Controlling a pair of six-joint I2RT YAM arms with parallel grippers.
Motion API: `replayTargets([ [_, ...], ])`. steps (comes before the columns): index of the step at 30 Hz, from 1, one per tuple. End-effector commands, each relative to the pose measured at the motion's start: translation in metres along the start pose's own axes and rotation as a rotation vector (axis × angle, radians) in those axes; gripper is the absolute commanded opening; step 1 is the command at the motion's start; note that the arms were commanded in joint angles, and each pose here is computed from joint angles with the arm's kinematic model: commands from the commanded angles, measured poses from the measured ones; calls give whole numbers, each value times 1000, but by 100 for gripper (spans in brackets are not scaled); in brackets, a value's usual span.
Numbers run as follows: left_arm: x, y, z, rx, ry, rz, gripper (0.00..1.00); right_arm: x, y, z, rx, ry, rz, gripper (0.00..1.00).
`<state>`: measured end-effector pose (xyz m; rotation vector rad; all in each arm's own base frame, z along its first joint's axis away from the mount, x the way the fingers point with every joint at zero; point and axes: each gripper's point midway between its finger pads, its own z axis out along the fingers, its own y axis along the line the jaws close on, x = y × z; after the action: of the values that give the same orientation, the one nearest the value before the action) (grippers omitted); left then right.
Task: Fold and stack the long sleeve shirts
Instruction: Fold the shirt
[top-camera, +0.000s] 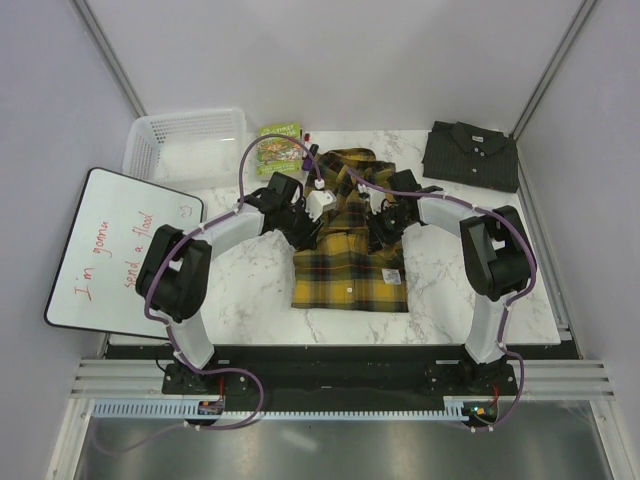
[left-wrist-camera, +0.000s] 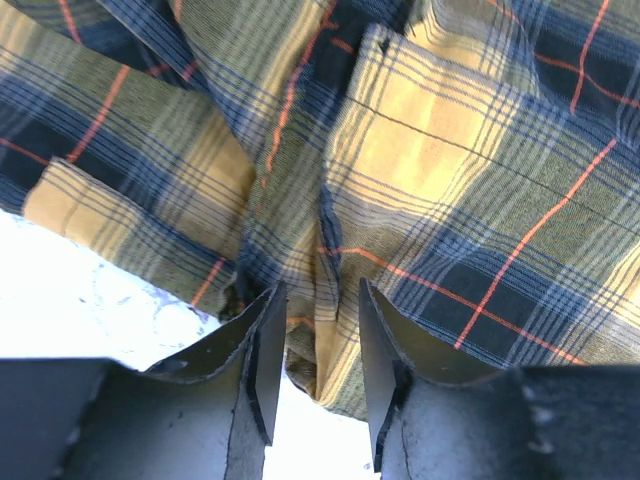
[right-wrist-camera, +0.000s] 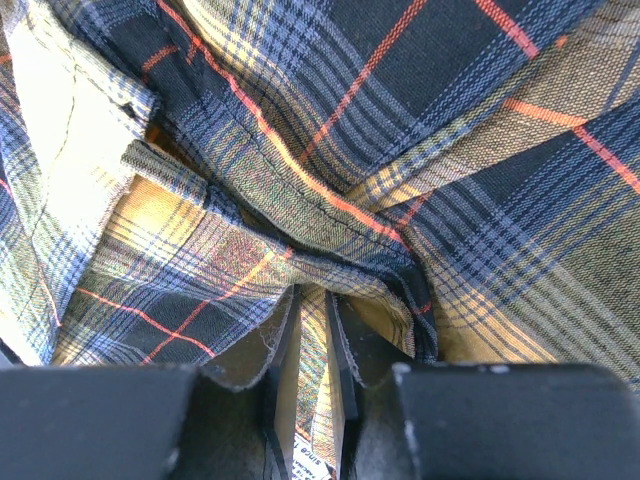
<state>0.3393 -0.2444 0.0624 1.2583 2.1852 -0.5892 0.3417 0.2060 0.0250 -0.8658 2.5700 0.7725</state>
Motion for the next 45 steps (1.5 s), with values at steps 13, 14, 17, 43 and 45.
replayTargets([
  [13,9,1,4,9,34,36,33,-14,-12,3,38,-29,-37,23],
  [14,11,0,4,13,40,38,34,-13,-13,3,40,-28,-40,23],
  [17,8,-1,2,20,37,48,32,-11,-14,5,44,-19,-44,22],
  [43,-32,46,-4,-236,18,283,16,-29,-7,-11,40,-49,-93,26],
  [45,-41,45,-12,-237,-44,199,29,-41,3,-23,18,-85,-104,30],
])
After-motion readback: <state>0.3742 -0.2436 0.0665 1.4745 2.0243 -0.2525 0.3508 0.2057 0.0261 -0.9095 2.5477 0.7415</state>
